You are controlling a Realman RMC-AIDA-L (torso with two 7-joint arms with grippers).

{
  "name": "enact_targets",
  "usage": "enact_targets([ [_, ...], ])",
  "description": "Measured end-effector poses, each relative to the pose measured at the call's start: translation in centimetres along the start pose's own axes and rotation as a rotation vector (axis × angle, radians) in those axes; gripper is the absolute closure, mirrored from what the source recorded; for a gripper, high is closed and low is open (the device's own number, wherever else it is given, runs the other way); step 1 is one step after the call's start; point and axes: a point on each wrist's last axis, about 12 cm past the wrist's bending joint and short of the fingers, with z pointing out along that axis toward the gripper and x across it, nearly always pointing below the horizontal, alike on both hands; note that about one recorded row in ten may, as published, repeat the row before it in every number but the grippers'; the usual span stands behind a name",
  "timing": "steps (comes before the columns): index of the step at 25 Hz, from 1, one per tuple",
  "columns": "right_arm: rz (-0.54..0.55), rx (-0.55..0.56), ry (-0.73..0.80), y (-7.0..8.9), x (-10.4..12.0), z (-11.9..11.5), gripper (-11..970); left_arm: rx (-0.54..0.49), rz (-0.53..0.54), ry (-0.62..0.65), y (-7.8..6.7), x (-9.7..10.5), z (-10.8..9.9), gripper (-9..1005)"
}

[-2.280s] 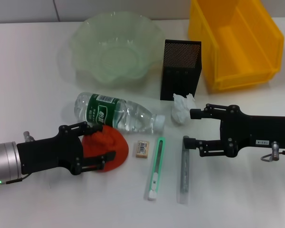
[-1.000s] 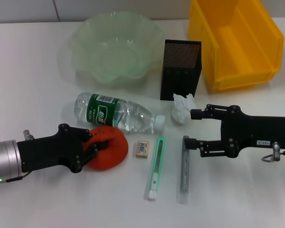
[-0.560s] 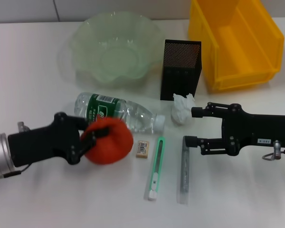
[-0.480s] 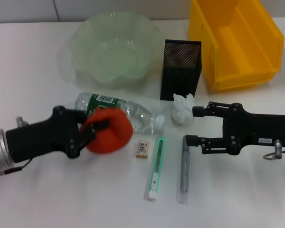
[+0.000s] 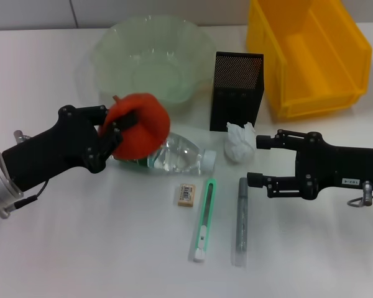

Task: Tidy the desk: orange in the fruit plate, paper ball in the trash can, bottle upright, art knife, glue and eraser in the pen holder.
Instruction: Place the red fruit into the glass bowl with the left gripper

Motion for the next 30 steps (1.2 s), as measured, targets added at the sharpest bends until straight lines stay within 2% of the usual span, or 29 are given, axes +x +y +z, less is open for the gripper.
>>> enact_targets([
  [30, -0.017, -0.001, -0.001, -0.22, -0.37, 0.08, 167, -0.009, 0.011, 0.001, -0.01, 0.16, 0.07, 936],
])
